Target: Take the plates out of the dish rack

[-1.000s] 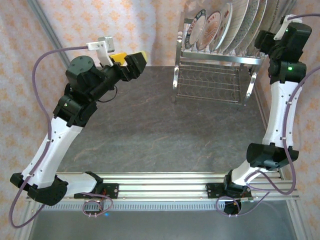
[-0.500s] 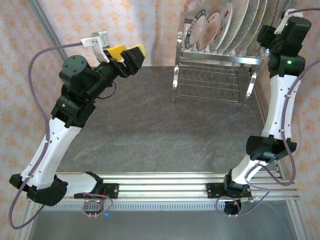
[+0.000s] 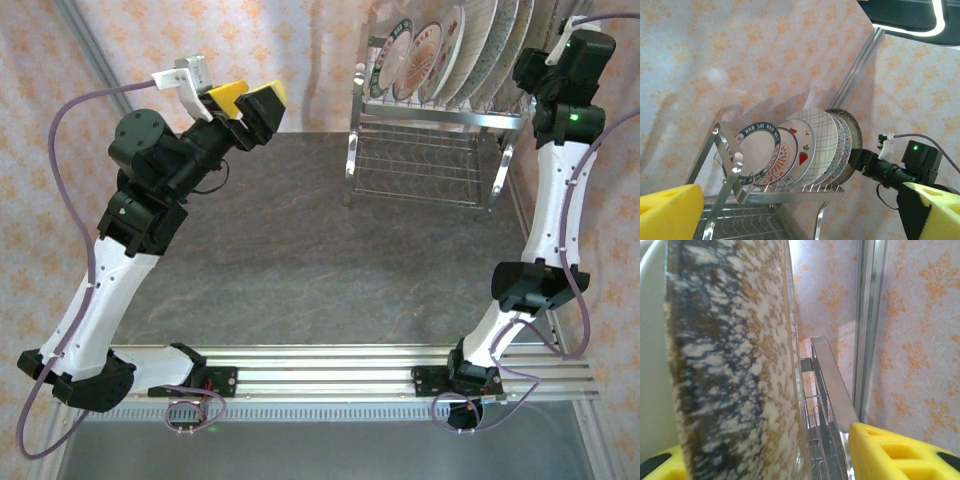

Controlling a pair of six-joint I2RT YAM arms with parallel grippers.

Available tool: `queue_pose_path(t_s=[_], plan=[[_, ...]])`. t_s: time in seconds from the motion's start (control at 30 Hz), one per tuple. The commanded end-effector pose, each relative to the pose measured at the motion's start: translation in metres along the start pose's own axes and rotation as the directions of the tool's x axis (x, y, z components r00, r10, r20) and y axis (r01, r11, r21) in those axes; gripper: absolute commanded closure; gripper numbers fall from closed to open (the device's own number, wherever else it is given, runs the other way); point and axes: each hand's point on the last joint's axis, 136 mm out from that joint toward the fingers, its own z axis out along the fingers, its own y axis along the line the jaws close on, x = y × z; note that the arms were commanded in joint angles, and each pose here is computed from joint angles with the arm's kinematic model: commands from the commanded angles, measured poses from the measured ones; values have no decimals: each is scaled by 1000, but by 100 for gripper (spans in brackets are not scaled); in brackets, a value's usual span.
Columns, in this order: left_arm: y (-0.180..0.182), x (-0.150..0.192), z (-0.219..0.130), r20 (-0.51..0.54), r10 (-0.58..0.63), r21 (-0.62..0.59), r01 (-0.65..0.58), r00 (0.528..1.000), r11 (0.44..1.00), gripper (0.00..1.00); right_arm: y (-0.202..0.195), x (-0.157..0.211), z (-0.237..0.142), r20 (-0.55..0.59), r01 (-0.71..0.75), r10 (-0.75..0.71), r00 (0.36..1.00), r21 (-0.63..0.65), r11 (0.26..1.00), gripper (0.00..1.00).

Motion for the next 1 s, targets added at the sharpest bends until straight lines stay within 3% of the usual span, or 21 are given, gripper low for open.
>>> queue_pose_path(t_s=[0.0, 0.3, 0.7, 0.97], plan=[[-25, -27, -9, 83, 11, 81, -18, 996, 997, 1, 2, -12, -1, 38, 7, -8, 999, 16, 1000, 50], [-26, -30, -10, 93, 15, 83, -23, 996, 996, 1, 3, -8, 9, 30, 20, -21, 999, 43, 999, 52], [-25, -30, -9, 94, 22, 80, -30, 995, 996, 1, 9, -7, 13, 27, 32, -34, 999, 54, 998, 81], [-24, -29, -9, 94, 29, 74, -36, 995, 997, 1, 14, -11, 12, 42, 49, -52, 998, 77, 996, 90]])
